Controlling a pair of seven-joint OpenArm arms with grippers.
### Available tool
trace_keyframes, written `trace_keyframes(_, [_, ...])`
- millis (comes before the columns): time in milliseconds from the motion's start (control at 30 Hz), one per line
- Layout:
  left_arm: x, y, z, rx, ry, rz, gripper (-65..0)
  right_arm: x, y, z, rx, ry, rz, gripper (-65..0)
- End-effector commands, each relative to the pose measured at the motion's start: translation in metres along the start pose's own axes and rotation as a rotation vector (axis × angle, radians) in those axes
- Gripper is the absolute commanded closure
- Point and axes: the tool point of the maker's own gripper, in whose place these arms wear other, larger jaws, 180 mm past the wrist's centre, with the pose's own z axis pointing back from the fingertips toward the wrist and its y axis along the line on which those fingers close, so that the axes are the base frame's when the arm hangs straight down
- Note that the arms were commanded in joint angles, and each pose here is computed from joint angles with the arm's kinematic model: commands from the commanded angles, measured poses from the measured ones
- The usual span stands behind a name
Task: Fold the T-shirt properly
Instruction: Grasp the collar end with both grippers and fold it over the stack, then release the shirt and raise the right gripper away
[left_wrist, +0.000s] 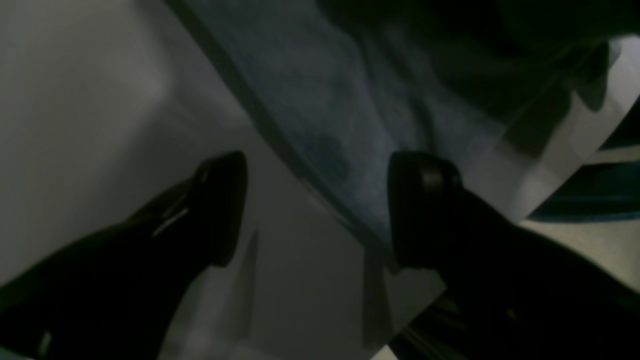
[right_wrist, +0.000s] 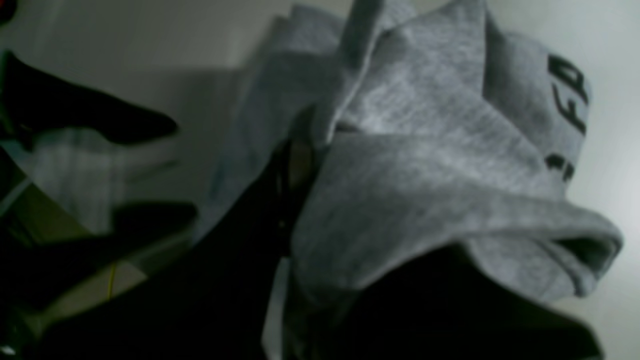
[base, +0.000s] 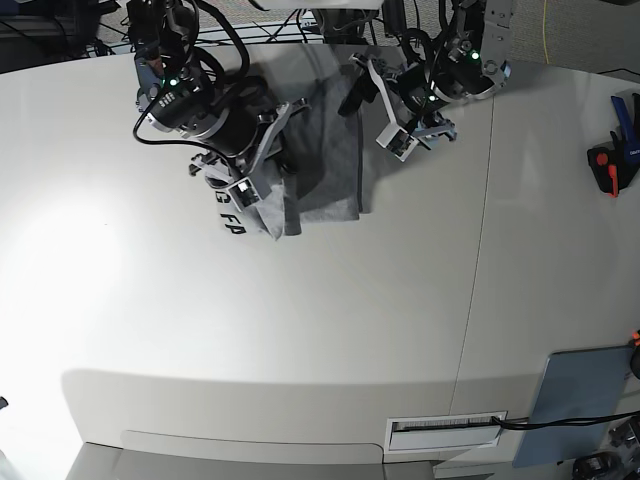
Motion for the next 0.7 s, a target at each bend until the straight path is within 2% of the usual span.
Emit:
trace_keyframes(0, [0.006,-0.001,0.001,-0.006,-0.03,0.003,-43.8,0.015,0.004,0.003,0.014,-0.064,0.011,-0.1])
trace_keyframes(267, [-0.002,-0.001,-0.003,-0.013,-0.01,0.018,-43.8,0.03,0.02,-0.003,0.026,-0.126,-0.037,-1.6])
trace_keyframes(433, [-0.001,0.0,-0.003,-0.012,-0.01,0.018,-43.8,0.04,0.042,-0.005,0.106,-0.165,-0.051,-25.7])
trace_keyframes(467, [-0.001,0.0,-0.003,-0.012,-0.01,0.018,-43.8,0.042,0.047,-0.005,0.118,-0.176,-0.05,-28.8])
trace_keyframes(667, [0.002,-0.001,-0.002,-0.012,-0.019,0.011,-43.8,0.047,0.092,-0.006,0.259,-0.191,-0.036,-30.6])
